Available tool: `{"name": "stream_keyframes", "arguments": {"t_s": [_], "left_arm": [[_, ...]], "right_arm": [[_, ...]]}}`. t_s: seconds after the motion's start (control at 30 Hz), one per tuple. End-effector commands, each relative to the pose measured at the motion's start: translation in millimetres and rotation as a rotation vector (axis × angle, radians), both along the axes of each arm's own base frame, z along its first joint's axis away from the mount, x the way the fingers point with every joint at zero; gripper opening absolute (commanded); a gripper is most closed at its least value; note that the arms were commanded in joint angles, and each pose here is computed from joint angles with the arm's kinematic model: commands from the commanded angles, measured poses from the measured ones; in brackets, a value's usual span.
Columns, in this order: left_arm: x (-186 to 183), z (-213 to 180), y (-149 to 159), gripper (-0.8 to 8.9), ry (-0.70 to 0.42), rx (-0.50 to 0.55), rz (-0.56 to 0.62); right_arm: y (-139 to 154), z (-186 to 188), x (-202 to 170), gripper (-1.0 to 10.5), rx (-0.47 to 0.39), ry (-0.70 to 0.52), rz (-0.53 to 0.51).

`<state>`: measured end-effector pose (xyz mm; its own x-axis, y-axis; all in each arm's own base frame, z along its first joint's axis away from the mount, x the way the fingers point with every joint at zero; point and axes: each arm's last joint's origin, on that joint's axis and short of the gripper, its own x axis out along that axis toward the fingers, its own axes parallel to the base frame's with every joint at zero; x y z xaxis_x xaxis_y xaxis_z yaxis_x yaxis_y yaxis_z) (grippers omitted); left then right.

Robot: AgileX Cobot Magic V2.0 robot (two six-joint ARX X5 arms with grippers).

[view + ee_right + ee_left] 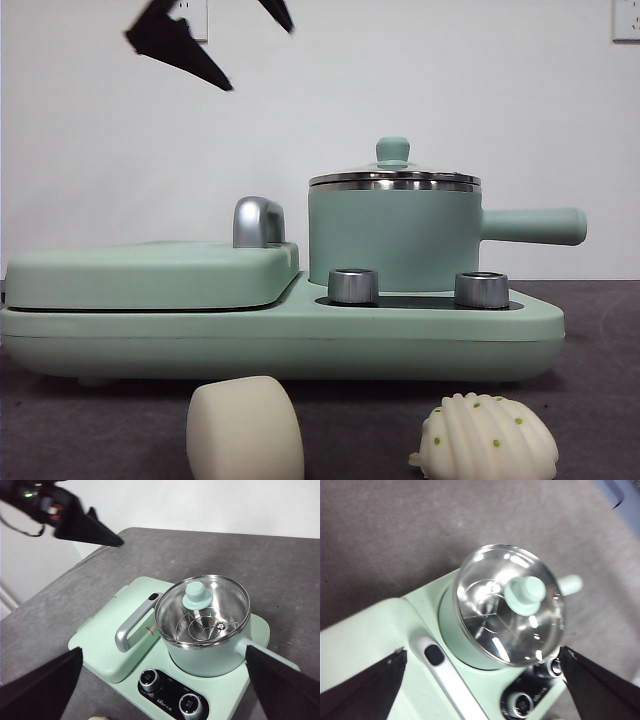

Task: Put the buns in a small steamer

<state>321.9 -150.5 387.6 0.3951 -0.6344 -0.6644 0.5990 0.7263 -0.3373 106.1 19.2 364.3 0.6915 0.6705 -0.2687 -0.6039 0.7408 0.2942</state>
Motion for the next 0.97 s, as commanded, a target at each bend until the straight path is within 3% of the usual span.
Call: {"name": "stream_keyframes", "arguments": {"t_s": [0.03, 0.4, 0.67, 0.97], "left_arm": [[15, 6, -23, 4.96, -0.029, 0.081, -0.042], [37, 0, -90, 4.91, -0.038, 0.180, -0.095], [24, -15, -130, 4.54, -0.049, 0.216, -0.170], [26, -42, -151, 3.96, -0.014, 0.277, -0.211]], "right_arm": [[0, 5, 0, 5.2, -0.005, -0.026, 0.006], [0, 5, 0, 5.2, -0.005, -0.025, 0.006], [0, 2, 7, 5.2, -0.005, 0.003, 0.006], [0, 2, 7, 5.2, -0.005, 0.004, 0.006]]}}
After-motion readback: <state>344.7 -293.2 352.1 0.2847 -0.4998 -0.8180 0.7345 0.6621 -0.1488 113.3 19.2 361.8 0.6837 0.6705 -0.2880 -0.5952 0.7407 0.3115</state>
